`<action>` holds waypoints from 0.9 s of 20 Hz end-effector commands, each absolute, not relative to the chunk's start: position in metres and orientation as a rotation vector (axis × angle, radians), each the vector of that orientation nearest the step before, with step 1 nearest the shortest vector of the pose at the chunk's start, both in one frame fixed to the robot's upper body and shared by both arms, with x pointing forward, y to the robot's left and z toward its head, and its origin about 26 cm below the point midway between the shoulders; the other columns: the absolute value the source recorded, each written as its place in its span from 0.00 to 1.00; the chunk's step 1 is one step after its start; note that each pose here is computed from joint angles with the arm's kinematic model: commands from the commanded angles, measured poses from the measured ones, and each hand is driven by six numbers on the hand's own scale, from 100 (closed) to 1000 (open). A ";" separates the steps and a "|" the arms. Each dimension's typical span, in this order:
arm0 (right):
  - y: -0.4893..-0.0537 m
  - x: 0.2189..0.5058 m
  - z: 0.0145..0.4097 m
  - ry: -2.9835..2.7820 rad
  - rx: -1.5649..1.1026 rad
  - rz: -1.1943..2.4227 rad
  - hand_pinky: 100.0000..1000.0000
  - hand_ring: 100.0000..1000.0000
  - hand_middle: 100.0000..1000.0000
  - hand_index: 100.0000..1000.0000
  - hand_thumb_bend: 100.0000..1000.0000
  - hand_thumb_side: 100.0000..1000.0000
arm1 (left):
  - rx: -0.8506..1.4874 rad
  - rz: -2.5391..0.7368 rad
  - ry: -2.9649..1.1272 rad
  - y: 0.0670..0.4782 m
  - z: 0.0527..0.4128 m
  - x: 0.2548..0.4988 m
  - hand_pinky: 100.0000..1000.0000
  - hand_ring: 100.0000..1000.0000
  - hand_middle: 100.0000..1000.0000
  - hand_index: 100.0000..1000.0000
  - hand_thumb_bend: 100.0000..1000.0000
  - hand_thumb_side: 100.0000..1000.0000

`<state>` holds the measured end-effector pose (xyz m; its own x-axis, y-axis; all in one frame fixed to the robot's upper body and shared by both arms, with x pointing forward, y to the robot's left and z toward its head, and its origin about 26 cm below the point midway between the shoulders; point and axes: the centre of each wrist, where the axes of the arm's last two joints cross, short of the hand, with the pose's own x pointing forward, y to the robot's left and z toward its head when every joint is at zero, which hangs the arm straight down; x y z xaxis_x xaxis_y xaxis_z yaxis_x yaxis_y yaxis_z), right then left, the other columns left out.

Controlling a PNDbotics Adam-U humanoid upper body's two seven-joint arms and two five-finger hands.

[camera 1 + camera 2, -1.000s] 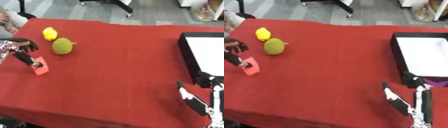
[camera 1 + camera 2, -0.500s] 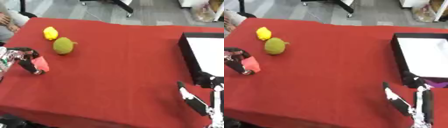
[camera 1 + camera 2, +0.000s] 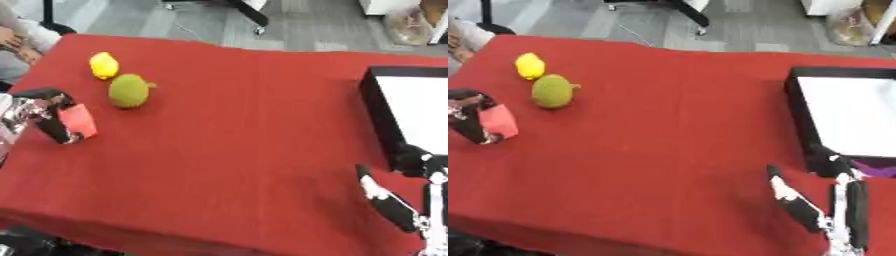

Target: Pick up the objects with one hand, pass them to the other hand, and then place them into the box on the other side of the table.

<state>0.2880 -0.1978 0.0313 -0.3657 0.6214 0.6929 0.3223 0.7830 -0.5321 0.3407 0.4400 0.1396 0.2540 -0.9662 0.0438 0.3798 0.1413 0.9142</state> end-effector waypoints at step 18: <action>-0.165 0.292 0.083 -2.170 -0.671 0.616 0.55 0.56 0.55 0.76 0.54 0.32 | 0.057 -1.042 -1.645 0.246 0.193 0.338 0.66 0.52 0.46 0.60 0.00 0.49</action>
